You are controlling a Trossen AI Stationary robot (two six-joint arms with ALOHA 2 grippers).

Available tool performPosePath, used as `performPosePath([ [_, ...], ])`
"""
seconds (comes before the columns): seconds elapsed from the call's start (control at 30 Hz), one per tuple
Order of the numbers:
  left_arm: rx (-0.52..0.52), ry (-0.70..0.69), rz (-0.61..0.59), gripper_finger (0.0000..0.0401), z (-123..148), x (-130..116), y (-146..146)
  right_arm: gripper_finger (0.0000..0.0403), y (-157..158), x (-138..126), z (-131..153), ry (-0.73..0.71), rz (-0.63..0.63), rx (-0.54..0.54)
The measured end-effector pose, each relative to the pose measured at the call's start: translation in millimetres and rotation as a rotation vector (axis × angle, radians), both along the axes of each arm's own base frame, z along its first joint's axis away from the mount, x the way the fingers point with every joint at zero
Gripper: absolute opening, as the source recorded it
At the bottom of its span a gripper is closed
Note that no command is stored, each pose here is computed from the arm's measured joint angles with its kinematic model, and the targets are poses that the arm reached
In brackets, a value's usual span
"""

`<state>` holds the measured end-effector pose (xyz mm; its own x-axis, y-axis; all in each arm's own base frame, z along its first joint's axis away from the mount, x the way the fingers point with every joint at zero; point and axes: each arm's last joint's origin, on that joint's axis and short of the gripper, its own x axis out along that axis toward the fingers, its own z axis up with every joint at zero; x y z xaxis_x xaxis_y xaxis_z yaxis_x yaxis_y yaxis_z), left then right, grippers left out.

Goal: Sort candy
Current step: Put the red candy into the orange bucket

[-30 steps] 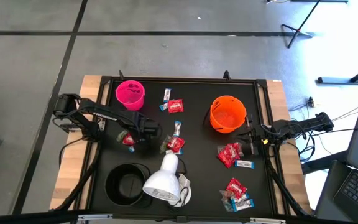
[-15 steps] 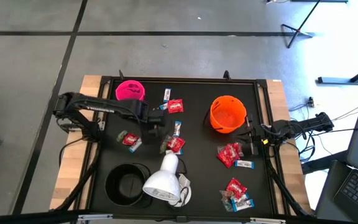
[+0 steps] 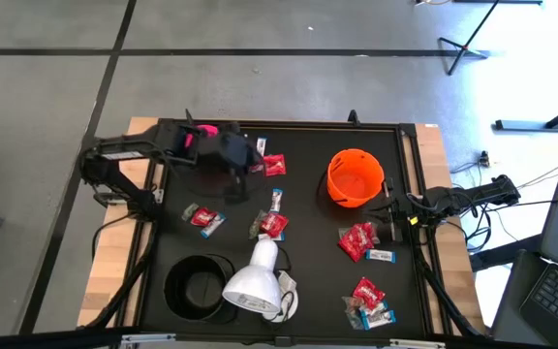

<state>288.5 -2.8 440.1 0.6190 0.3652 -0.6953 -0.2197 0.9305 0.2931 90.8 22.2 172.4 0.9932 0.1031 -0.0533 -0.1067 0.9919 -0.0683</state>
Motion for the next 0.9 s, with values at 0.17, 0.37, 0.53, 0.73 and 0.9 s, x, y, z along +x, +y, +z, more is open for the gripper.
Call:
performPosePath([
  [0.17,-0.025,-0.068,-0.079,0.0000,10.2,2.9,-0.6,0.0005,0.0,0.0,-0.1,0.000,0.000,0.000],
  [0.37,-0.056,-0.155,-0.194,0.0000,16.9,10.0,-7.9,0.0005,0.0,0.0,0.0,0.000,0.000,0.000],
  [0.53,-0.044,-0.156,-0.201,0.0000,17.3,10.3,-7.6,0.0005,0.0,0.0,0.0,0.000,0.000,0.000],
  [0.73,-0.045,-0.154,-0.186,0.0000,17.1,10.2,-3.4,0.0005,0.0,0.0,0.0,0.000,0.000,0.000],
  [0.9,-0.046,-0.153,-0.186,0.0000,16.9,10.2,-3.5,0.0005,0.0,0.0,0.0,0.000,0.000,0.000],
])
